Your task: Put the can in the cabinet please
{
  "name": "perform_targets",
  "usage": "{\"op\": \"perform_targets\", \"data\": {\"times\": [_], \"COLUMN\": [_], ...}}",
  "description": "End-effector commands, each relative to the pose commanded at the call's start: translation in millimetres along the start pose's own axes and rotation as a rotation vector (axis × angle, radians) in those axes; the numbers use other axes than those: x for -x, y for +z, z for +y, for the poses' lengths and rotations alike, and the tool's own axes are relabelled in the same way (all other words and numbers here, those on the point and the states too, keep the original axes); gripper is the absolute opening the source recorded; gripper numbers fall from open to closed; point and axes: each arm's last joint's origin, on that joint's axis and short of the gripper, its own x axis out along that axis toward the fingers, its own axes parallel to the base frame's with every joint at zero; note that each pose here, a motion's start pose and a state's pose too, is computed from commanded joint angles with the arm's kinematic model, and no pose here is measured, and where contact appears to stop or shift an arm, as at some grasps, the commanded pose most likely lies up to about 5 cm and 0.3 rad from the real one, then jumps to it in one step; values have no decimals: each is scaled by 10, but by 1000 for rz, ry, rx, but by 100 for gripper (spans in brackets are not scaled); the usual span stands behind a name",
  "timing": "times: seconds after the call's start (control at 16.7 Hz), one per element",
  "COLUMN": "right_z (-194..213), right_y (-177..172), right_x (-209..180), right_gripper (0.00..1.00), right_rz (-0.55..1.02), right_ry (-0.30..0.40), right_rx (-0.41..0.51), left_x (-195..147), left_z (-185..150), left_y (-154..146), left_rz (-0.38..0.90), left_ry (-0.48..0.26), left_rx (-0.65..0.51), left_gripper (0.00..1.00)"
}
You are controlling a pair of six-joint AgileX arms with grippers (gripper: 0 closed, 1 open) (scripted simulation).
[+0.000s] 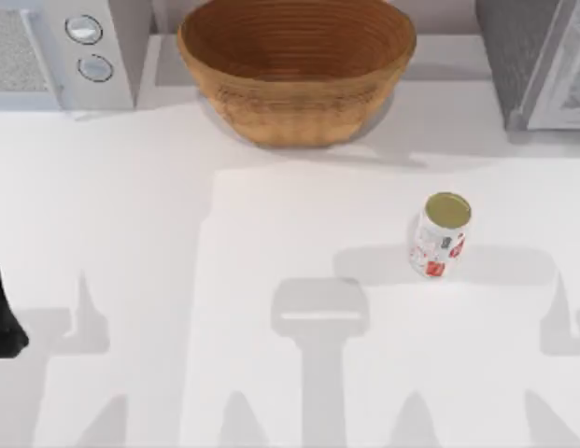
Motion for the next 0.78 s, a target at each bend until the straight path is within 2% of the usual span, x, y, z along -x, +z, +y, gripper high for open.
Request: {"op": "perform_targets", "data": {"times": [0.42, 0.78], "right_z": [47, 234], "right_y": [184, 330], "right_x": [-44, -341], "right_gripper": [100, 100], "right_rz": [-58, -36], "right_ry": [10, 15], "right_rx": [-16, -45], "left_x": [0, 0], "left_z": [0, 0], "left_y": [0, 0], "left_rz": [0, 0], "left_ry": [0, 0], "left_rx": [0, 0], "left_gripper": [100, 100]}}
